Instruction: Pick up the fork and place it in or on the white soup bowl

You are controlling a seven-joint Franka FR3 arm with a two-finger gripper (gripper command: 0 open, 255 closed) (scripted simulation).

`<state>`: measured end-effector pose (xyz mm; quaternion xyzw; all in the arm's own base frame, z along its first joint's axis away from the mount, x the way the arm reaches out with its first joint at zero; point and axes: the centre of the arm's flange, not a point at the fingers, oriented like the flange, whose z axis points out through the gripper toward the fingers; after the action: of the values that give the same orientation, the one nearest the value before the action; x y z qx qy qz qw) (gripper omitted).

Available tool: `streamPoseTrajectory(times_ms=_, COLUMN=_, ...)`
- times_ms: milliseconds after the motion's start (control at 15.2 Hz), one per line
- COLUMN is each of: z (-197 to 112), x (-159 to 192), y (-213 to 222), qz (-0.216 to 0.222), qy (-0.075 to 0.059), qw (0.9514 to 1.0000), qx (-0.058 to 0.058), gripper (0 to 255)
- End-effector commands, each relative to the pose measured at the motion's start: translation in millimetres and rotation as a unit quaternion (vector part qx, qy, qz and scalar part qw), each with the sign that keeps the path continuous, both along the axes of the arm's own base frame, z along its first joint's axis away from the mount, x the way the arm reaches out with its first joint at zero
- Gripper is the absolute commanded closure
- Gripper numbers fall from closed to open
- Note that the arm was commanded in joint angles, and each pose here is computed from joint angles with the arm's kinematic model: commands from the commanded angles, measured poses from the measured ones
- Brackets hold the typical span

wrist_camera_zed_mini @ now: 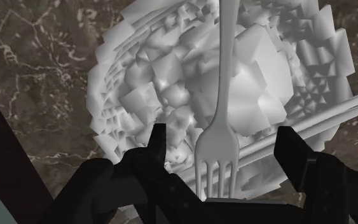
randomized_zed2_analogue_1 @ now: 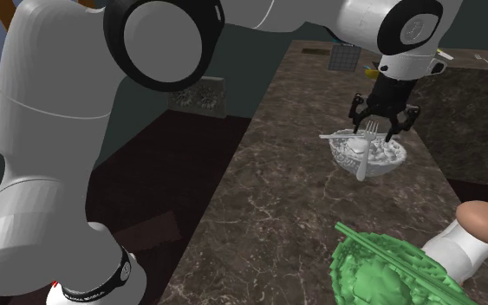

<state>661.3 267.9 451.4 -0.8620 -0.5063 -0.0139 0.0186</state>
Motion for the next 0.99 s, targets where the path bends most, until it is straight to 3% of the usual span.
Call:
streamPoseTrajectory(times_ms=0, z=0, x=0, y=0, qz=0.000, qy=0.000, qw=1.0000, qx=0.000, gripper=0)
streamPoseTrajectory(times_ms=198, z=0, x=0, y=0, qz=0.000, qy=0.000, qw=1.0000, qx=0.000, gripper=0)
streamPoseTrajectory(times_ms=462, z=50, x=0, y=-2, qz=0.000, qy=0.000, qw=1.0000, qx=0.000, gripper=0)
streamPoseTrajectory(times_ms=924, z=50, x=0, y=-2, qz=0.000, qy=0.000, qw=1.0000, qx=0.000, gripper=0)
